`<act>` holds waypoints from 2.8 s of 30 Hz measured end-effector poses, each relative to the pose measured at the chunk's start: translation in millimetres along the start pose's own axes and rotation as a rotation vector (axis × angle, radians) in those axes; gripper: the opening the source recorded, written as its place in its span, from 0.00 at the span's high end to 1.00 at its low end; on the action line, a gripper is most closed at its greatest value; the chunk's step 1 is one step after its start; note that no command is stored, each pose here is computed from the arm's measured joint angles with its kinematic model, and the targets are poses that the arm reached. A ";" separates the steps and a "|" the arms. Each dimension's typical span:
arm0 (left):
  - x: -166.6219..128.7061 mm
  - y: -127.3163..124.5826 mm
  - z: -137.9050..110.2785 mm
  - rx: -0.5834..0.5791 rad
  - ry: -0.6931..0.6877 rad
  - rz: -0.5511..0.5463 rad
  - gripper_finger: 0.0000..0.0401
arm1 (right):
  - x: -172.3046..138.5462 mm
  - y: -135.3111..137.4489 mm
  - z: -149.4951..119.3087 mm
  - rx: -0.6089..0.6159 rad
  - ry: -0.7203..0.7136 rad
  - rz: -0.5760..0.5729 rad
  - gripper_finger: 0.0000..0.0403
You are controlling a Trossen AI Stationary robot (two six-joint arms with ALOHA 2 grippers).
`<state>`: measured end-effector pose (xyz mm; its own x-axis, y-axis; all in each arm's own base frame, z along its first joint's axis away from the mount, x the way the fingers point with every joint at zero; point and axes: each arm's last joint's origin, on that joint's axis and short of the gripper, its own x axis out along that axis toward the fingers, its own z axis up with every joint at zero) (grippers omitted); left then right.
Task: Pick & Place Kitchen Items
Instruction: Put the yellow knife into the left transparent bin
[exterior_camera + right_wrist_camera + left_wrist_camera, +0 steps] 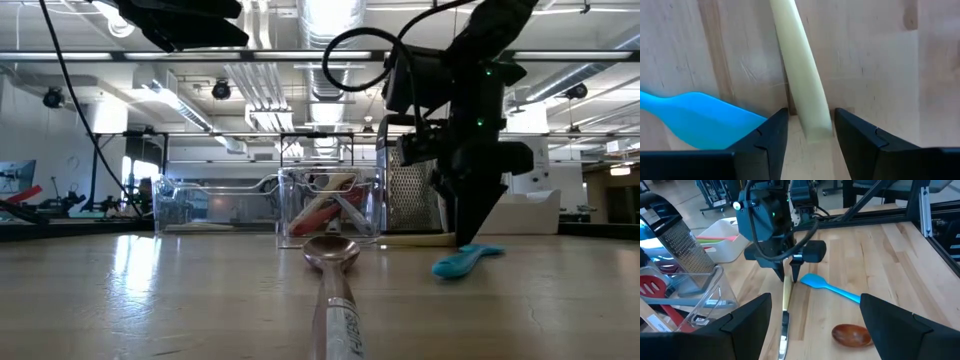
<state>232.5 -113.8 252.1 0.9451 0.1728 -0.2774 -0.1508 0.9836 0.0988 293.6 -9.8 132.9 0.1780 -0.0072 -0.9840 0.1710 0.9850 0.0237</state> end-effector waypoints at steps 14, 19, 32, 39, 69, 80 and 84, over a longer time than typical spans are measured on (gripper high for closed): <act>0.1 0.0 -0.1 -0.001 0.001 0.000 0.23 | 2.4 -1.6 0.8 -0.018 -0.011 -0.020 0.84; 0.1 0.0 -0.1 -0.007 0.001 0.000 0.24 | -6.8 -1.9 -0.8 0.001 -0.028 -0.019 0.84; 0.1 0.2 -1.6 -0.037 0.013 0.004 0.24 | -68.0 -1.9 -14.4 0.080 -0.164 0.005 0.84; 0.1 0.3 -1.3 -0.052 0.010 0.008 0.24 | -105.4 6.9 -24.6 0.092 -0.326 0.007 0.84; 35.3 22.7 17.3 -0.077 -0.504 -0.065 0.24 | -99.6 92.5 -21.9 -0.161 -1.485 0.184 0.84; 58.1 29.3 59.6 -0.035 -0.534 -0.145 0.24 | -89.9 101.8 -8.4 -0.188 -1.455 0.207 0.84; 71.2 28.6 64.3 -0.023 -0.528 -0.173 0.24 | -92.5 102.5 -7.6 -0.207 -1.464 0.221 0.84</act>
<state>314.0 -76.7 296.6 0.9726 -0.0345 0.2299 0.0184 0.9972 0.0721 287.3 93.1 224.9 0.9912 0.1026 0.0836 -0.1027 0.9947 -0.0032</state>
